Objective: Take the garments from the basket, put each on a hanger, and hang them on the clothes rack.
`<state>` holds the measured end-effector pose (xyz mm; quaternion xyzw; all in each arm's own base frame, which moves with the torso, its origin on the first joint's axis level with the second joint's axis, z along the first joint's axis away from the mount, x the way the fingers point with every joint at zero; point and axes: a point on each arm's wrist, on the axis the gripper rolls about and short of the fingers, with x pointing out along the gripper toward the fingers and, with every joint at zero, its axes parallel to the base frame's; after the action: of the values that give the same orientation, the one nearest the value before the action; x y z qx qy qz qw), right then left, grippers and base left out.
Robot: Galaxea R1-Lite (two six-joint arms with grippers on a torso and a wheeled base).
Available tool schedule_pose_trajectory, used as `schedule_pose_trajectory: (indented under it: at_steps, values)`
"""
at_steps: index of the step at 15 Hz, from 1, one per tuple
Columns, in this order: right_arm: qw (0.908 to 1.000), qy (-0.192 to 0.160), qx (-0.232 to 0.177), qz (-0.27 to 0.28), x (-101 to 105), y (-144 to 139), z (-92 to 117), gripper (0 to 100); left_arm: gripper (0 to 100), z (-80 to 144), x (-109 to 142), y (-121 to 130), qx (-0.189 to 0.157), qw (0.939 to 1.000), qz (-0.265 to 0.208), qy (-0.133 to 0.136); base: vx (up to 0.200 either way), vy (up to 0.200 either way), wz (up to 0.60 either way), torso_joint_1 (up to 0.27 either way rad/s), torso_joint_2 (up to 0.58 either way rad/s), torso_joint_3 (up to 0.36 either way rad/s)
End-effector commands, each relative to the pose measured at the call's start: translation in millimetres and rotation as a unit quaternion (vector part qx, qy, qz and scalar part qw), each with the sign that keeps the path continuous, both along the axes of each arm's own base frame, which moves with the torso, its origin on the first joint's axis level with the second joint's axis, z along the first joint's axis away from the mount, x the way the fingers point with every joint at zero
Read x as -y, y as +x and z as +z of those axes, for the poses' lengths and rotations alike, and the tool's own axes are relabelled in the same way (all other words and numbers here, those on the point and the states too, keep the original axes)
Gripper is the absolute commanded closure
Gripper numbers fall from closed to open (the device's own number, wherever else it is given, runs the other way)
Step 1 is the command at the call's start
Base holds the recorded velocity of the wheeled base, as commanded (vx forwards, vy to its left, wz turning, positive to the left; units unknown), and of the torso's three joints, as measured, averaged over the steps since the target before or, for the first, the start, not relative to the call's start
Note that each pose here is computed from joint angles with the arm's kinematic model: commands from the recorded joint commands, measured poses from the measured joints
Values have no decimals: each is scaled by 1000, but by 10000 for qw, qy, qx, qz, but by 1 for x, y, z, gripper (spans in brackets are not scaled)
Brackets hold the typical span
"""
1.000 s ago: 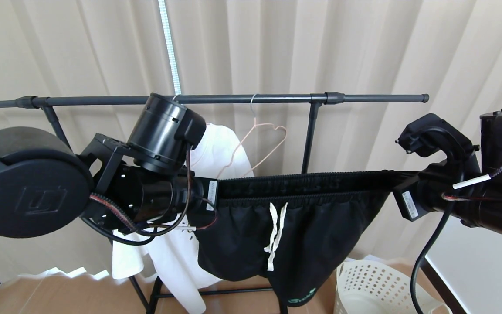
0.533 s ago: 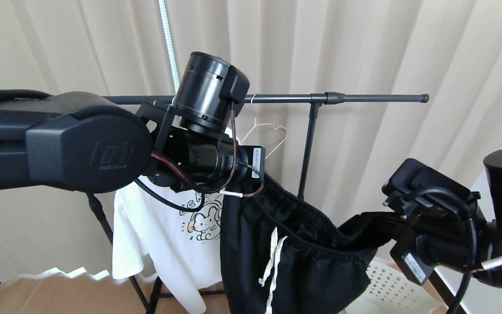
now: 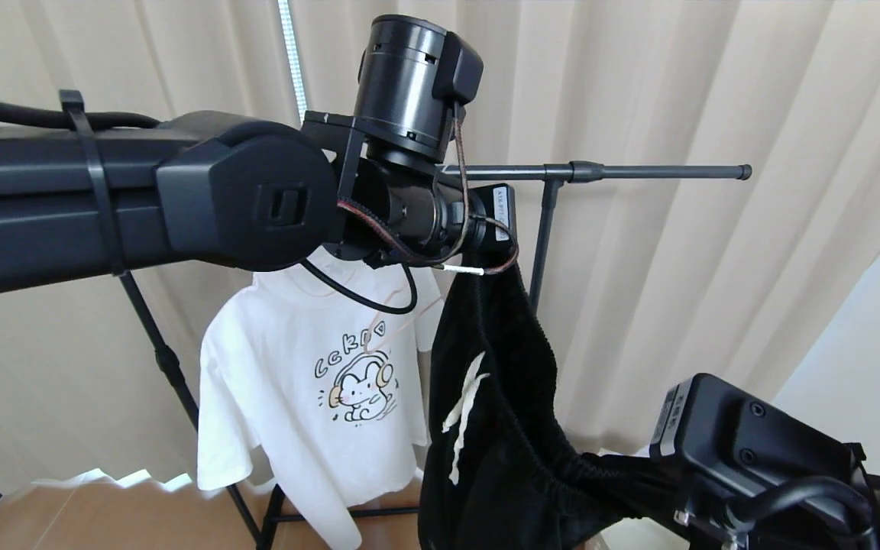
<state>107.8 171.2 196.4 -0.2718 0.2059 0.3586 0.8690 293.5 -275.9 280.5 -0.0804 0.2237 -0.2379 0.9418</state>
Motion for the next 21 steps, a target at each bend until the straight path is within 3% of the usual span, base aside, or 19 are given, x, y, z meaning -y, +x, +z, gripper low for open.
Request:
schedule_pose_trajectory:
  at_steps: [1, 3, 7, 9, 12, 15, 17, 19, 21]
  values:
    - [9994, 145, -153, 262, -13, -12, -2, 100, 100, -5, 12, 14, 33, 9999, 25, -110, 0, 0, 0, 0, 0, 0]
    - [9981, 462, -317, 269, -21, -18, 3, 100, 100, 0, 13, 20, 76, 9996, 98, -272, 0, 0, 0, 0, 0, 0]
    - [9923, 1088, -573, 138, -26, -20, 18, 100, 100, -2, 4, 34, 38, 9987, 365, -347, 0, 0, 0, 0, 0, 0]
    - [9929, 1031, -572, 125, -23, -20, 17, 100, 100, 0, -4, 38, 36, 9984, 457, -342, 0, 0, 0, 0, 0, 0]
    - [9959, 821, -312, -227, -9, -1, 16, 100, 100, 13, -19, 20, -96, 9988, 454, -170, 0, 0, 0, 0, 0, 0]
    - [9949, 567, -70, -829, 10, 27, 15, 100, 100, 12, -35, 3, -329, 9979, 472, 300, 0, 0, 0, 0, 0, 0]
    - [9873, 487, 80, -1513, 27, 58, 18, 100, 100, -1, -56, -21, -559, 9926, 442, 987, 0, 0, 0, 0, 0, 0]
    - [9808, 461, 42, -1893, 32, 81, 16, 100, 100, -18, -76, -47, -632, 9822, 439, 1714, 0, 0, 0, 0, 0, 0]
    - [9770, 612, 190, -2035, 30, 95, 16, 100, 100, -34, -87, -70, -788, 9743, 379, 2077, 0, 0, 0, 0, 0, 0]
